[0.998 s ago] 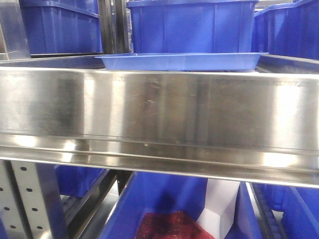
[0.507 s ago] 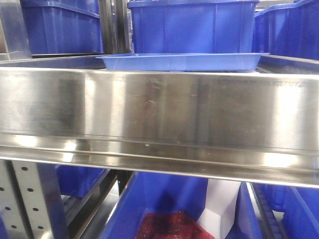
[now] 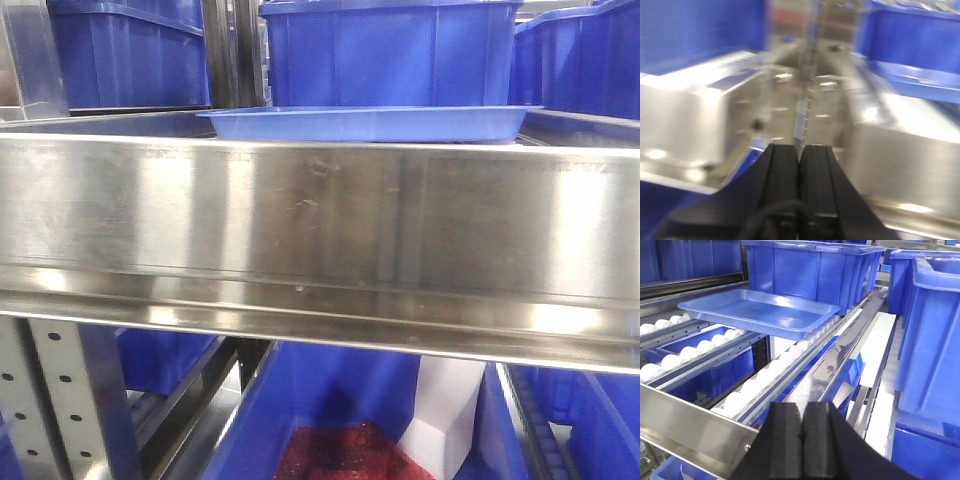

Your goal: Grab blue tray and place on right shelf

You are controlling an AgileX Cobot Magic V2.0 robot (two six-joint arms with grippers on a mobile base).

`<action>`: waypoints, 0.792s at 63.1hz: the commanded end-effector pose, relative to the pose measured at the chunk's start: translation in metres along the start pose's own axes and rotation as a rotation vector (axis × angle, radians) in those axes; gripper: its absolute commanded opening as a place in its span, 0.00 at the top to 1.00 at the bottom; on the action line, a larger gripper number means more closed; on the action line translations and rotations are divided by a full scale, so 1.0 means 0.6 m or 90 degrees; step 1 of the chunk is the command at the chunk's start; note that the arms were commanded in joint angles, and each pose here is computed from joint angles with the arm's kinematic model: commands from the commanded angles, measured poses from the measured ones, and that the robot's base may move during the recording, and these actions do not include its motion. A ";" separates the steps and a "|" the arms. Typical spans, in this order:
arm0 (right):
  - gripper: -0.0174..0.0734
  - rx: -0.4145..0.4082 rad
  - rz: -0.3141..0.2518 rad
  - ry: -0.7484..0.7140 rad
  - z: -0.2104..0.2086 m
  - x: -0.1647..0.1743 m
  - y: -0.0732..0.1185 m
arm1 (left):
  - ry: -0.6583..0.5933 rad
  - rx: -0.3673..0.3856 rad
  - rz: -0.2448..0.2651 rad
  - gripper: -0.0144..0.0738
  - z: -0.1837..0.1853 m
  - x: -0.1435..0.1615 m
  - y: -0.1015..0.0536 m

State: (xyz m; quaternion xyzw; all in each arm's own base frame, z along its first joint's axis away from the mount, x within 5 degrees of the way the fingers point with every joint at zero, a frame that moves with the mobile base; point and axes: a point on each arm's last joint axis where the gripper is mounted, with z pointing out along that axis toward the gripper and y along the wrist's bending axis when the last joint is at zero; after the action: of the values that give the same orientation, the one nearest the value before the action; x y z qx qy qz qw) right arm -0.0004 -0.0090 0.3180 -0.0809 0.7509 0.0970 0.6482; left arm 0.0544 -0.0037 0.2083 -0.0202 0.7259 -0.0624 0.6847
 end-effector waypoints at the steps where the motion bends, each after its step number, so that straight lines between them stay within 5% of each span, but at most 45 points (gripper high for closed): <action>1: 0.79 0.001 -0.013 -0.057 0.001 -0.025 0.001 | -0.115 -0.018 0.003 0.89 0.000 -0.004 0.005; 50: 0.79 -0.001 -0.013 -0.057 0.001 -0.025 0.001 | -0.107 -0.016 0.003 0.89 0.004 0.013 0.006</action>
State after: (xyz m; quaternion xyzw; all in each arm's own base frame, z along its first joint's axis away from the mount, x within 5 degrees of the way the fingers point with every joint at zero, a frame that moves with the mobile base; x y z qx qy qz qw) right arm -0.0003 -0.0090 0.3182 -0.0809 0.7502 0.0972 0.6490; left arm 0.0567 -0.0005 0.2017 -0.0384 0.6920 -0.0457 0.7194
